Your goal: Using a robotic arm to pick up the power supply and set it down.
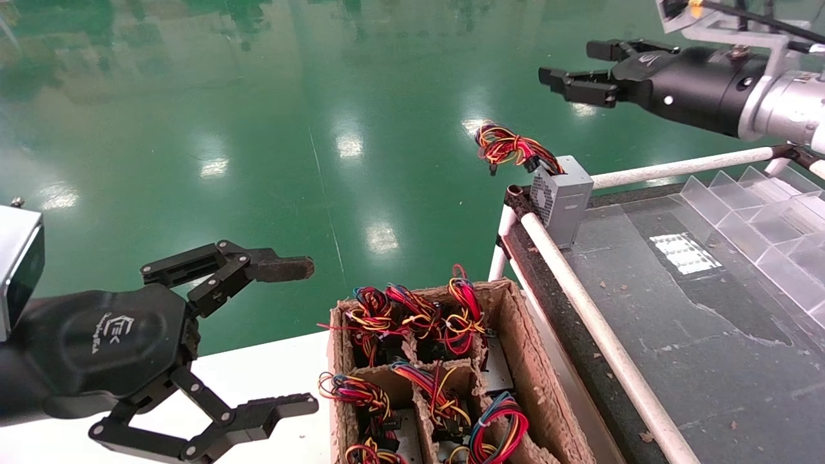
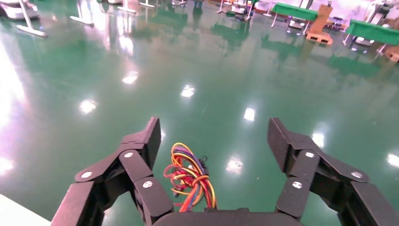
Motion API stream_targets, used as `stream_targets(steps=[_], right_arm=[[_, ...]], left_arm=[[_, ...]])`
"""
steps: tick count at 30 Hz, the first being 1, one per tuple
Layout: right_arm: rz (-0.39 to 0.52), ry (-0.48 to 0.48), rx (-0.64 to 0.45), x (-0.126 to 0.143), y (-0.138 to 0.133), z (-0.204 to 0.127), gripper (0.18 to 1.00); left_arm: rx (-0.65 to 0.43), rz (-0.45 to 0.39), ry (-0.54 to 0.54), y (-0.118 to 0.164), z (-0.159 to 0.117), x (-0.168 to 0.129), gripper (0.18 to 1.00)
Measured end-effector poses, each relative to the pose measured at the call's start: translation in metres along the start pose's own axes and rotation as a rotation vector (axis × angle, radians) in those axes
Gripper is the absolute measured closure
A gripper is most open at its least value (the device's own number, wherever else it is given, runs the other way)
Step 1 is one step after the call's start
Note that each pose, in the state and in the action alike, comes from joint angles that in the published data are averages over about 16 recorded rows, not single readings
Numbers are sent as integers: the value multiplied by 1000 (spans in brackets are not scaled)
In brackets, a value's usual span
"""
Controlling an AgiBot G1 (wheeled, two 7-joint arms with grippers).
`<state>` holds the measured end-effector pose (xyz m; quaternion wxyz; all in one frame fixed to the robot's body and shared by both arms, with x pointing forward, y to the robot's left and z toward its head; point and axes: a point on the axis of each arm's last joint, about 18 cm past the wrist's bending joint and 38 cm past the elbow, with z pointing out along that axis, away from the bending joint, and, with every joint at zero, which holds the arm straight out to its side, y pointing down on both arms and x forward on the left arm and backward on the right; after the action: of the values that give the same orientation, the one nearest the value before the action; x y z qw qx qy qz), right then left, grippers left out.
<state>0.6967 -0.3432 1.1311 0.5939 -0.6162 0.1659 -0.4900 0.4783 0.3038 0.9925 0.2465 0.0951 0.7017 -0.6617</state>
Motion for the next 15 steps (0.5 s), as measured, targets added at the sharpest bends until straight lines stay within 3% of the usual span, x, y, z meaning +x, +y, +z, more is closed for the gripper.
stream_targets(steps=[10,15], right_arm=[[22,-55,81,-8,7,-21,278],[22,-98,113,-17,11,-34,227]], left_arm=[[0,0,0,0,0,0,184],[0,0,0,0,0,0,184]])
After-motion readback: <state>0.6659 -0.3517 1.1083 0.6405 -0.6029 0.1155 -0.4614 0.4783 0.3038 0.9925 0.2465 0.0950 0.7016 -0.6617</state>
